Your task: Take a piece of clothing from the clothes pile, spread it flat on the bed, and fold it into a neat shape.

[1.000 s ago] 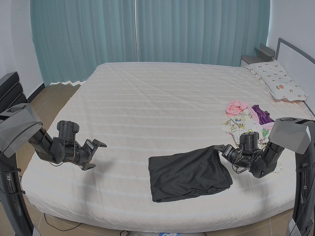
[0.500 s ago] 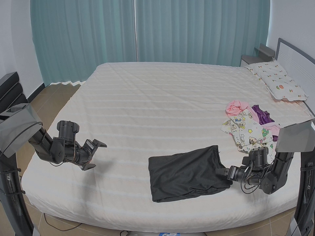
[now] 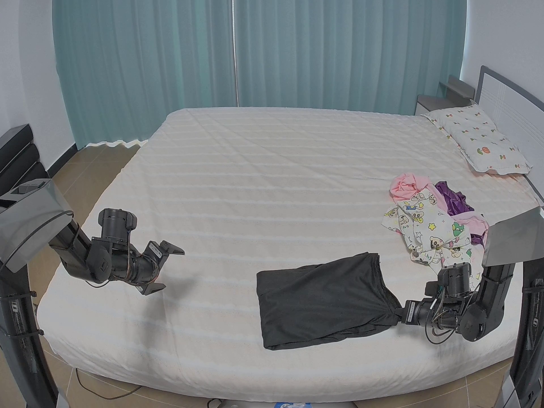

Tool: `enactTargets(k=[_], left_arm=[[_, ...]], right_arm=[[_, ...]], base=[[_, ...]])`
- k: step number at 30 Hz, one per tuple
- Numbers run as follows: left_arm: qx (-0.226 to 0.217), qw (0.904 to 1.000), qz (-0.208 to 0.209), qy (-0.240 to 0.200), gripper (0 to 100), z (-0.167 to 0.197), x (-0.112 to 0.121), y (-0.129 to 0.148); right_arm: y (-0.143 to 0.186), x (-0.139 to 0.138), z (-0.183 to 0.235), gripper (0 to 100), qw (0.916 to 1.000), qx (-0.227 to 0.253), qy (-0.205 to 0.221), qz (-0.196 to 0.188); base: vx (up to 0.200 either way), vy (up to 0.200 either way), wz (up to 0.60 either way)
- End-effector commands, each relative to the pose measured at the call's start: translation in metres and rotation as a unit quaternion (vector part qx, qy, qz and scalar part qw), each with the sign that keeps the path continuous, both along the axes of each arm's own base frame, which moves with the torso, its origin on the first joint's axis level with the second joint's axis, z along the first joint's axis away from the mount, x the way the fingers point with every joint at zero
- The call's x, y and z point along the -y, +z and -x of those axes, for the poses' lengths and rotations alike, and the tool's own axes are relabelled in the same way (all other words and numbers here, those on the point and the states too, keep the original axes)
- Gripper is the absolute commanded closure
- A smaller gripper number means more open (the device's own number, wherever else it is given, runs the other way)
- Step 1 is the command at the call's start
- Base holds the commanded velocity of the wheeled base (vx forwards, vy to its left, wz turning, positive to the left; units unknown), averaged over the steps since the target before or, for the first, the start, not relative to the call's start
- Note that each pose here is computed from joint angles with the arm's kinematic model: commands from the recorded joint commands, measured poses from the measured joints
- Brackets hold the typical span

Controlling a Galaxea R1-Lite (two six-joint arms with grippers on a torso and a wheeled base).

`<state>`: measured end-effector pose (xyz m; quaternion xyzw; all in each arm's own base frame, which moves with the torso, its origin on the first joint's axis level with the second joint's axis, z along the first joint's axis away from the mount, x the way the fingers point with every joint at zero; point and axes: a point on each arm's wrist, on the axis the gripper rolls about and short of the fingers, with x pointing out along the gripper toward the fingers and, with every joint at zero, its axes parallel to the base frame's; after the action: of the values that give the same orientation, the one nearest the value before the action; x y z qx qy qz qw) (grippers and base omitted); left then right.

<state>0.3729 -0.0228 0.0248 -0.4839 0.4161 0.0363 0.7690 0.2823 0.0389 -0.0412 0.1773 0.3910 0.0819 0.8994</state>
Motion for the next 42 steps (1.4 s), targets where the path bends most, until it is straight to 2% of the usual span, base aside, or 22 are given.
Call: enactTargets(k=[1,5,6,11,18,21,22,23,24,29,35,36,42], left_arm=[[-0.001,1.0000,0.000,0.000,0,0.000,0.000,-0.001],[-0.001,1.0000,0.000,0.000,0,0.000,0.000,-0.001],[-0.001,1.0000,0.000,0.000,0,0.000,0.000,-0.001],[-0.001,1.0000,0.000,0.000,0,0.000,0.000,-0.001],[-0.001,1.0000,0.000,0.000,0,0.000,0.000,-0.001],[-0.001,1.0000,0.000,0.000,0,0.000,0.000,-0.001],[-0.001,1.0000,0.000,0.000,0,0.000,0.000,-0.001],[-0.001,1.0000,0.000,0.000,0,0.000,0.000,-0.001],[-0.001,1.0000,0.000,-0.001,0,0.000,0.000,-0.001],[-0.001,1.0000,0.000,0.000,0,0.000,0.000,-0.001],[-0.001,1.0000,-0.001,0.000,0,0.000,0.000,-0.001],[-0.001,1.0000,-0.001,0.001,0,0.000,0.000,-0.001],[-0.001,1.0000,-0.001,0.001,0,0.000,0.000,-0.001]], right_arm=[[0.003,0.004,0.004,100,1.0000,-0.003,0.002,-0.006],[0.003,0.004,0.008,100,0.9998,-0.007,0.011,-0.014],[0.001,0.003,0.009,0,0.9997,-0.013,0.015,-0.016],[0.000,0.003,0.009,0,0.9996,-0.015,0.015,-0.016],[0.014,0.008,-0.021,0,0.9980,0.052,-0.006,-0.035],[0.012,0.005,-0.032,0,0.9972,0.060,-0.014,-0.042],[0.012,-0.004,-0.050,0,0.9949,0.075,-0.025,-0.063],[0.012,-0.004,-0.050,0,0.9949,0.075,-0.025,-0.063],[0.010,-0.012,-0.065,0,0.9932,0.080,-0.042,-0.074],[0.003,-0.032,-0.099,0,0.9915,0.083,-0.071,-0.070],[-0.004,-0.041,-0.121,0,0.9888,0.103,-0.073,-0.079],[-0.005,-0.042,-0.123,100,0.9890,0.102,-0.073,-0.079],[-0.008,-0.044,-0.135,100,0.9873,0.100,-0.086,-0.088]], base=[[0.000,0.000,0.00],[0.000,0.000,0.00],[0.000,0.000,0.00],[0.000,0.000,0.00],[0.000,0.000,0.00],[0.000,0.000,0.00],[0.000,0.000,0.00],[0.000,0.000,0.00],[0.000,0.000,0.00],[0.000,0.000,0.00],[0.000,0.000,0.00],[0.000,0.000,0.00],[0.000,0.000,0.00]])
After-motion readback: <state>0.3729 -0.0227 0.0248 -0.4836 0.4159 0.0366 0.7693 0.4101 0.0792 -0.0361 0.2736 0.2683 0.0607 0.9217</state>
